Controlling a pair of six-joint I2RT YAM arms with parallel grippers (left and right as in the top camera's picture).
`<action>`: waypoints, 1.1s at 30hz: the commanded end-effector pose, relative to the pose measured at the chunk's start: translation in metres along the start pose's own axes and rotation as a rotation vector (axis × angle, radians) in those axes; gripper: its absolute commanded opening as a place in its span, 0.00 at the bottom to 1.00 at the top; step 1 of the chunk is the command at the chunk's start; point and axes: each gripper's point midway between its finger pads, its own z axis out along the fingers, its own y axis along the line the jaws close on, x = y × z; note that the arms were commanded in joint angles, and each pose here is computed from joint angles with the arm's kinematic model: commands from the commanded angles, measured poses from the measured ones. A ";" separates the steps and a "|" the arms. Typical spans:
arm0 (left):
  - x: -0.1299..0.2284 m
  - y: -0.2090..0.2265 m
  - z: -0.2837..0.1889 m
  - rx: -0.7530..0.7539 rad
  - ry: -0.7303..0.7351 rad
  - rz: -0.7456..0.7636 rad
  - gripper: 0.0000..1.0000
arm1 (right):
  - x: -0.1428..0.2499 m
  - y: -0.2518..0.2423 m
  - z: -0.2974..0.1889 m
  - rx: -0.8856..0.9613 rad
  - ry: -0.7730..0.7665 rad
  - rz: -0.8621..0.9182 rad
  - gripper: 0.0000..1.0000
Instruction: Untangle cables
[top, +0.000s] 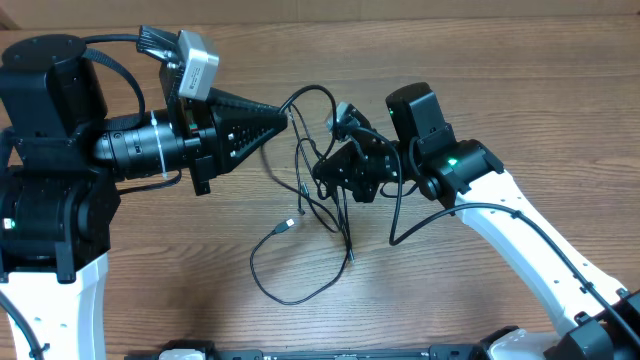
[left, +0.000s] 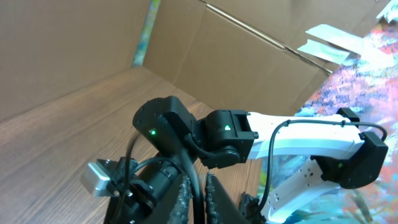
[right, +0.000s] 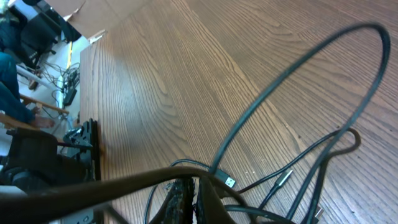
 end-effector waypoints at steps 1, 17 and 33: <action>-0.002 0.004 -0.003 -0.051 -0.002 -0.004 0.25 | -0.001 0.003 0.000 -0.013 -0.009 0.019 0.04; 0.108 0.152 -0.046 -0.806 0.403 -0.372 0.99 | 0.015 -0.065 -0.020 0.337 0.014 0.296 0.53; 0.213 0.217 0.058 -0.488 0.884 -0.262 1.00 | 0.056 -0.121 -0.063 0.727 -0.003 0.717 0.61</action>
